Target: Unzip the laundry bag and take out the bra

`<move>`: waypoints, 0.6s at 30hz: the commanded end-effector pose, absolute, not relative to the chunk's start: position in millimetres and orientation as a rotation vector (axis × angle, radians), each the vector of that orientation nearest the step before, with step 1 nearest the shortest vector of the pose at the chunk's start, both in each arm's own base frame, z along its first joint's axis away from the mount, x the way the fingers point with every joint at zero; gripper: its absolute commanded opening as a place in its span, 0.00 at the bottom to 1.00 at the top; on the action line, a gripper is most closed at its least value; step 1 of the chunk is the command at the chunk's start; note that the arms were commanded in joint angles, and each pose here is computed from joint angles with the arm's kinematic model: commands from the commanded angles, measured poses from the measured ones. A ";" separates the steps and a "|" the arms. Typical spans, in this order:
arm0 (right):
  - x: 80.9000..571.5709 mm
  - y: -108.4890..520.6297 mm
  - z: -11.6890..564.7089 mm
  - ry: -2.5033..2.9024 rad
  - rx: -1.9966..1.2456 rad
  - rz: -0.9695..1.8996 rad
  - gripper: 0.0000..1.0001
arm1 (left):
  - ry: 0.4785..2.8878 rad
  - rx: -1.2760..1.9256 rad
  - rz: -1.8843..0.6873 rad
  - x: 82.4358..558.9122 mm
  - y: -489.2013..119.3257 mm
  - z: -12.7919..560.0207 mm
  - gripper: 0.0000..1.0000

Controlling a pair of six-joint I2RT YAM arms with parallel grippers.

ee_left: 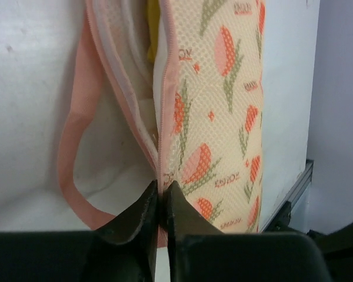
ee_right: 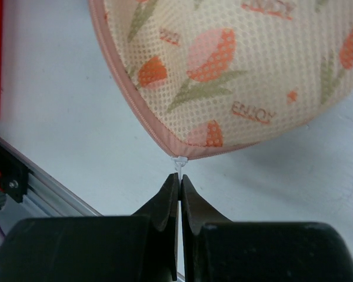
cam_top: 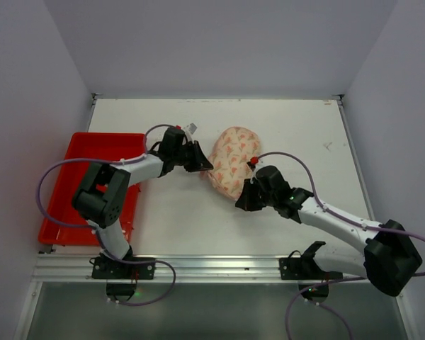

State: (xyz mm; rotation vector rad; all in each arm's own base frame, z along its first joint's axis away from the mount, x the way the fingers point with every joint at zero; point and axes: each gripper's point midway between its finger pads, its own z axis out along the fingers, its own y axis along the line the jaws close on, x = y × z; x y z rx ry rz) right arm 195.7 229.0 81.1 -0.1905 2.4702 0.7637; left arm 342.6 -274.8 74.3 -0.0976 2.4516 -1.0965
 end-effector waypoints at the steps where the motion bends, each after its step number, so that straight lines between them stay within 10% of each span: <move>1: 201.7 268.2 107.1 2.411 -0.312 0.947 0.00 | 2.369 -0.006 -1.024 383.7 -265.3 91.9 0.15; 6: 231.2 316.9 135.3 2.336 -0.339 1.065 0.00 | 2.351 -0.113 -1.002 375.8 -250.7 101.4 0.69; 18: 255.0 364.1 125.0 2.310 -0.359 1.162 0.00 | 2.294 -0.388 -1.112 298.7 -225.2 89.0 0.77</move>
